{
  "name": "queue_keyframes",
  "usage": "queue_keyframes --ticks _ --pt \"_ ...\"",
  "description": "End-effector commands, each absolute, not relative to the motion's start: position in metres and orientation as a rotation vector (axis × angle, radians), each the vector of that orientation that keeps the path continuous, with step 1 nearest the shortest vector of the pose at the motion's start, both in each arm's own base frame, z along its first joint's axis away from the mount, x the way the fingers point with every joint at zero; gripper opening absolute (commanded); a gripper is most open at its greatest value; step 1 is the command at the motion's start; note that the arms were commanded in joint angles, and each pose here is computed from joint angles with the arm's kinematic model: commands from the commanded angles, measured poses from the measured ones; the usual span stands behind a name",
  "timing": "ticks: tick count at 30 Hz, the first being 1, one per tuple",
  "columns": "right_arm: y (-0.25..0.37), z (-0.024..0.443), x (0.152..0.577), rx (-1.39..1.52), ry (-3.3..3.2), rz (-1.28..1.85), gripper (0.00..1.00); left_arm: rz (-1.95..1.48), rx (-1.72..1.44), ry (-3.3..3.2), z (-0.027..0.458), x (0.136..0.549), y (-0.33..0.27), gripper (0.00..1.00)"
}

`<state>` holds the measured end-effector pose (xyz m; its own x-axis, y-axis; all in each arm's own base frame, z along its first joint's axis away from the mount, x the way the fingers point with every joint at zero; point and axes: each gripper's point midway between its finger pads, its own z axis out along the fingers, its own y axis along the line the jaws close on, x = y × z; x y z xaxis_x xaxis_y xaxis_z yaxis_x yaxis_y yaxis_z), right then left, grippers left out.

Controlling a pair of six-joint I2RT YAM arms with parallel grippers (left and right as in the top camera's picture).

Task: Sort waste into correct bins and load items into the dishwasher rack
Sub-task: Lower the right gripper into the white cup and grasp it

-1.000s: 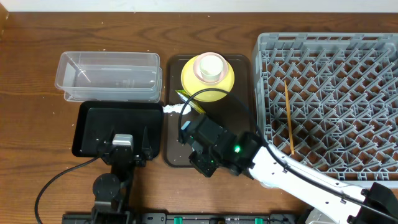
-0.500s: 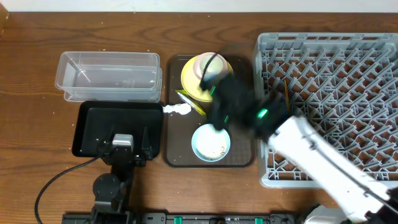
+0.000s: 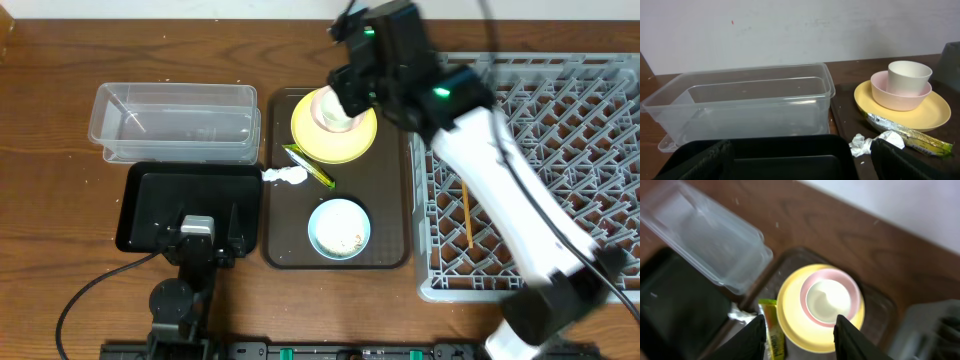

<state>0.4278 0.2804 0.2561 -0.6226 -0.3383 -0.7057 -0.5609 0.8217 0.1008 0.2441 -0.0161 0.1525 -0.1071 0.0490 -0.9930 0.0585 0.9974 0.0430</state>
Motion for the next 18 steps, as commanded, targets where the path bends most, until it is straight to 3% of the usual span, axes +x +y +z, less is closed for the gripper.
queue_keyframes --ticks 1,10,18 --pt "0.294 0.213 0.434 -0.802 2.324 0.366 0.41 0.02 0.074 1.735 0.134 0.244 -0.012 0.9" --pt "0.312 0.144 0.445 -0.893 2.393 0.305 0.27 0.02 0.074 1.735 0.134 0.244 -0.012 0.9" --pt "0.303 0.108 0.441 -0.908 2.488 0.237 0.21 0.02 0.074 1.735 0.134 0.244 -0.012 0.9"
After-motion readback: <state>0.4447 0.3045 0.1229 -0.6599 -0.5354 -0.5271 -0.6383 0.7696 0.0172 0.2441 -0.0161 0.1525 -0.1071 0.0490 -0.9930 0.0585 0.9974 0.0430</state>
